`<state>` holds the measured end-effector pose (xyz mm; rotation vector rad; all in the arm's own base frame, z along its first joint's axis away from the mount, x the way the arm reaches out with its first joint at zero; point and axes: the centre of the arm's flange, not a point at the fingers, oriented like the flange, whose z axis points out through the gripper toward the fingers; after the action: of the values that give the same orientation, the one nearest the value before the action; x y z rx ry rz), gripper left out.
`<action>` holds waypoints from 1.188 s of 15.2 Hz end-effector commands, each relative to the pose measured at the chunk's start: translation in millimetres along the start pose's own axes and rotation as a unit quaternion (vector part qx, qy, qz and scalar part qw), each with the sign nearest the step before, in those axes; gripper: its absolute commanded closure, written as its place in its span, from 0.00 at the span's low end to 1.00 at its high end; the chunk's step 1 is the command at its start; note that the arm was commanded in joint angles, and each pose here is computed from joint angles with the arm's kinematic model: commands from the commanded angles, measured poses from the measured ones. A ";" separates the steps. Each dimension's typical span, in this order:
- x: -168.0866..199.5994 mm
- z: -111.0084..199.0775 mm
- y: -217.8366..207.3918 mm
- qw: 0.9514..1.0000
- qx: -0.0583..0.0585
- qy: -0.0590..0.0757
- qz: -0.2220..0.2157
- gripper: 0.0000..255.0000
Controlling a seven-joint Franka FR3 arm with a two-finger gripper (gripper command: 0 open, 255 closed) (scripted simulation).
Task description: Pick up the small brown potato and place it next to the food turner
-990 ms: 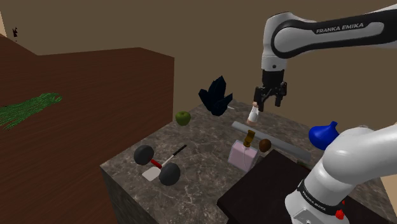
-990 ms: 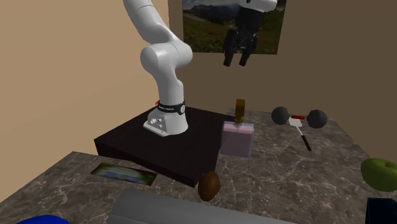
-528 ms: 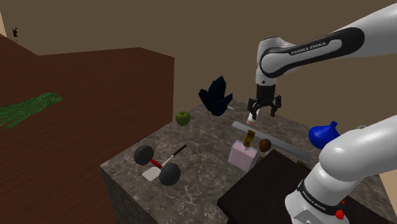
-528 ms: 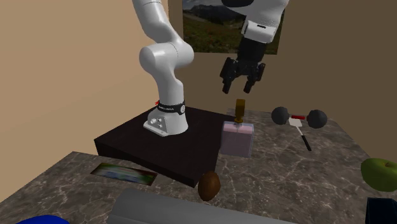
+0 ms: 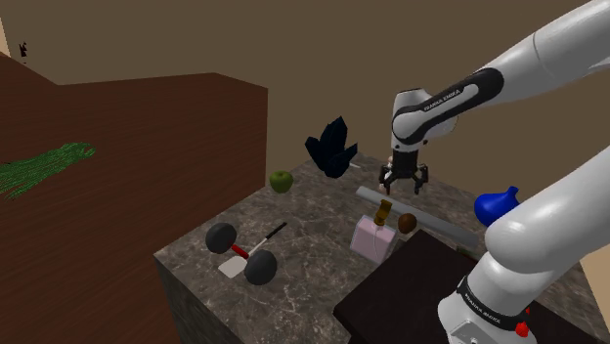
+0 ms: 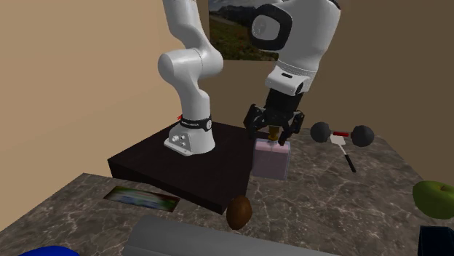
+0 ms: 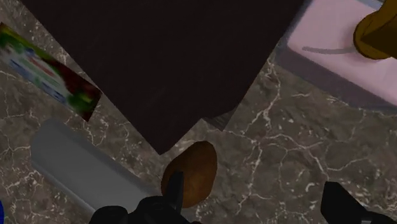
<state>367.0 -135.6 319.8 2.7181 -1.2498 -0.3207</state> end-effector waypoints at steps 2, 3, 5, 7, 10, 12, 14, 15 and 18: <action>27.9 29.3 9.4 0.998 0.002 -0.002 0.056 0.00; 35.9 39.3 13.3 0.997 0.002 -0.003 0.074 0.00; 51.4 59.5 21.8 0.994 0.002 -0.005 0.111 0.00; 66.2 79.7 31.4 0.989 0.003 -0.007 0.147 0.00; 86.9 110.1 47.6 0.980 0.004 -0.010 0.201 0.00; 99.5 130.5 59.7 0.972 0.005 -0.012 0.237 0.00; 100.3 137.3 60.5 0.971 0.005 -0.012 0.239 0.00; 100.1 142.5 60.4 0.971 0.005 -0.012 0.239 0.00; 99.8 158.4 60.2 0.971 0.005 -0.012 0.239 0.00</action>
<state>349.1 -255.9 170.3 2.3180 -1.8509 -0.2898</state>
